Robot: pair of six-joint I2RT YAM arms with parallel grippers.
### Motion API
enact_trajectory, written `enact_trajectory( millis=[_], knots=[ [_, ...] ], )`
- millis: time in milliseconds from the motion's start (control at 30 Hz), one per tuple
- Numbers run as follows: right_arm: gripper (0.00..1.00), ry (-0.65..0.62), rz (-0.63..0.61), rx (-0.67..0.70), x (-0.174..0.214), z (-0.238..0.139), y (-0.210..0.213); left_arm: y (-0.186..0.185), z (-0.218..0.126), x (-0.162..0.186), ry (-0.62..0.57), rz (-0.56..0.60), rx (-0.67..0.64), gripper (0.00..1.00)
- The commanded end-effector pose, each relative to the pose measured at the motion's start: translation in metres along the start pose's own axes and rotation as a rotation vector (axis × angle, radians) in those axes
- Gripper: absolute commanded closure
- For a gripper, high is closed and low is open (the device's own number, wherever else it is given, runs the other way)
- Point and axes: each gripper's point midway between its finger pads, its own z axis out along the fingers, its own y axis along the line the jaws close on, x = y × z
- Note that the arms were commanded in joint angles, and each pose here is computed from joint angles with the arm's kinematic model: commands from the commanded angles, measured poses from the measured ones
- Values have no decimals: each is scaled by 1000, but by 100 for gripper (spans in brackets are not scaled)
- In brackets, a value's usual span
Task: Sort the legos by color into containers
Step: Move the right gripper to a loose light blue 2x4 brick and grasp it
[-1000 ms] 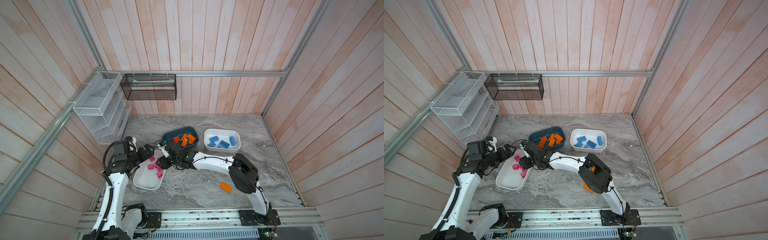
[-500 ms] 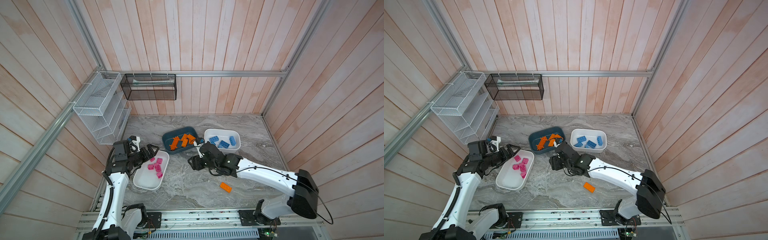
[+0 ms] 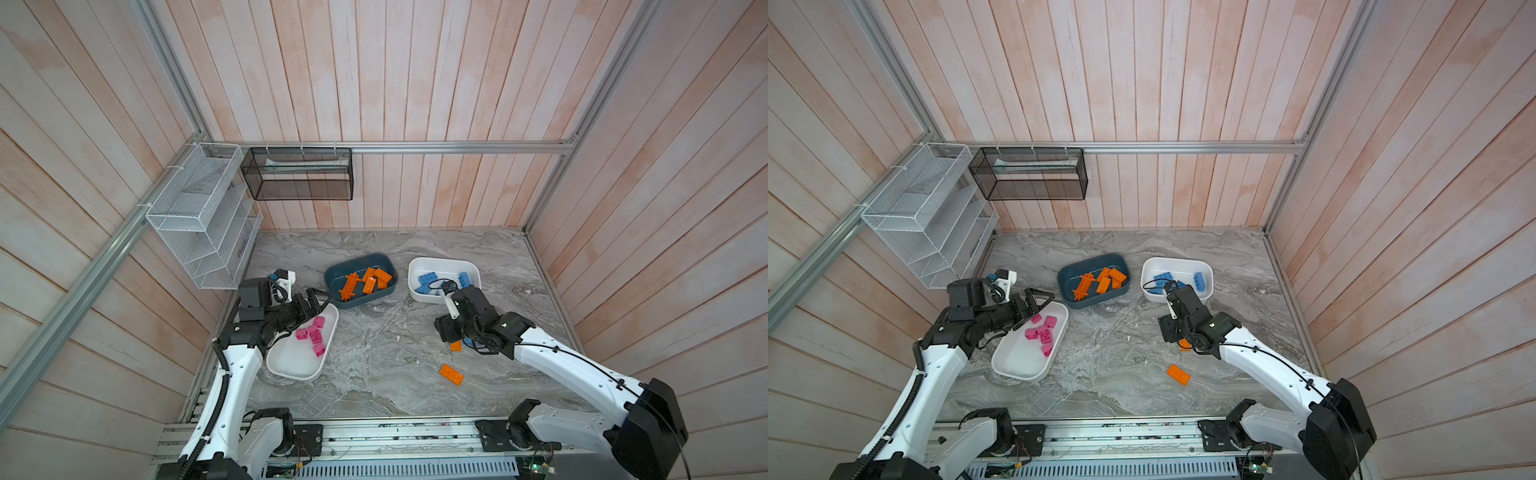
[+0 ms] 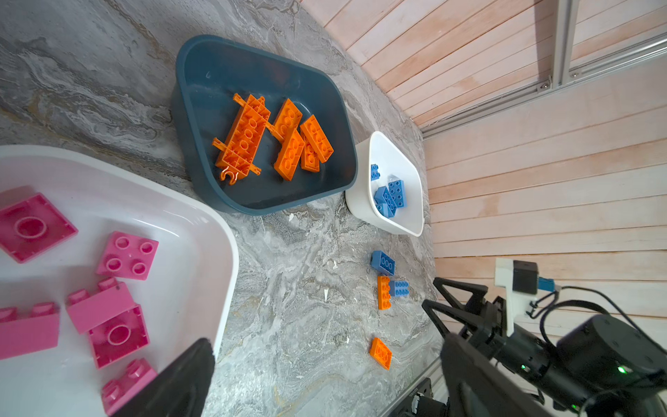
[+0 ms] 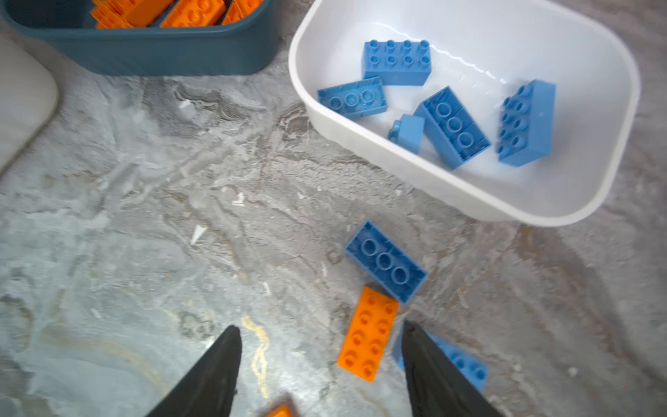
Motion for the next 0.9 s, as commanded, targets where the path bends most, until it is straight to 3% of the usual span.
enact_trajectory(
  millis=[0,200,467,767,867],
  knots=[
    [31,29,-228,-49,3,16,-3,-8,-1,2,4,14,34,0],
    [32,101,-330,-49,12,49,-28,-13,0,4,22,10,67,0],
    [35,189,-382,-133,29,82,-30,-13,-1,6,26,17,61,0],
    [45,254,-414,-113,34,105,-42,-12,0,8,37,17,66,0],
    [56,260,-410,-136,36,109,-39,-13,-1,8,37,19,68,0]
  ],
)
